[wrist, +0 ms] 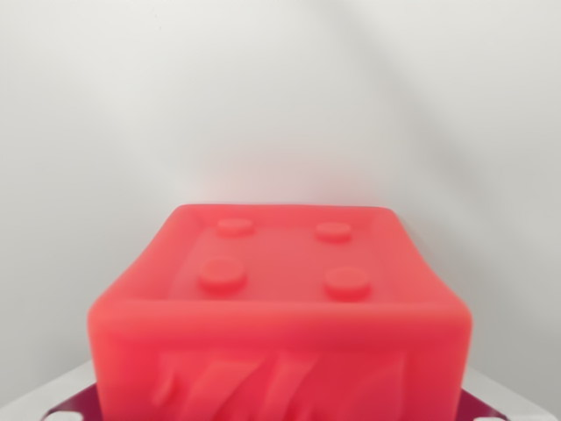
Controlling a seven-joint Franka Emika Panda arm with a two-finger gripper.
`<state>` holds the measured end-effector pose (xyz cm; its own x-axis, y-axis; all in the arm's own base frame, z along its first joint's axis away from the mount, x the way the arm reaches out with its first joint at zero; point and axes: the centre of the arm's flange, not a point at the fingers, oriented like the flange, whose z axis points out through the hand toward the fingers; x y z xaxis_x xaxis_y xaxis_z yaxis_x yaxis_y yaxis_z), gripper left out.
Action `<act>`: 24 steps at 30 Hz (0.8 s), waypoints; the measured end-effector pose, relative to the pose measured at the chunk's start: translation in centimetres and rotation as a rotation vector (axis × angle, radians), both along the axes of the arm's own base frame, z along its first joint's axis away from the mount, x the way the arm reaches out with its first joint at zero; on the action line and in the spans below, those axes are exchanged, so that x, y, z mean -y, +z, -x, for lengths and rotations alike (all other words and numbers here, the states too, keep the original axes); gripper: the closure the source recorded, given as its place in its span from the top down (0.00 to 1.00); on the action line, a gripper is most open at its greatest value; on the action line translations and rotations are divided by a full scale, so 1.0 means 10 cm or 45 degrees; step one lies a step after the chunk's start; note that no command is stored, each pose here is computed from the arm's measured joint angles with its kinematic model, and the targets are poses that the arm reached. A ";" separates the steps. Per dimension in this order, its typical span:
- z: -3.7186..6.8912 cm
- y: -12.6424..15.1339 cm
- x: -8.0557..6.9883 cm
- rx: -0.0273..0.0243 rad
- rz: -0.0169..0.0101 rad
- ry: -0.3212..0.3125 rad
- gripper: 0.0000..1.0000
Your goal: Destack cube
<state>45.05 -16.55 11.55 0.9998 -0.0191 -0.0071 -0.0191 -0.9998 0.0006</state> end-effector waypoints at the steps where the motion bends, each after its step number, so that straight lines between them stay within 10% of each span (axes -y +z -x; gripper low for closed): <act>1: 0.00 0.00 0.00 0.0002 0.0001 0.000 0.00; 2: 0.00 0.00 0.00 0.0006 0.0002 0.000 0.00; 3: 0.00 0.00 0.00 0.0009 0.0003 0.000 1.00; 24: -0.01 0.00 0.00 0.0021 0.0007 0.000 1.00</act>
<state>45.11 -16.57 11.52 0.9998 -0.0191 -0.0055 -0.0191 -0.9998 0.0011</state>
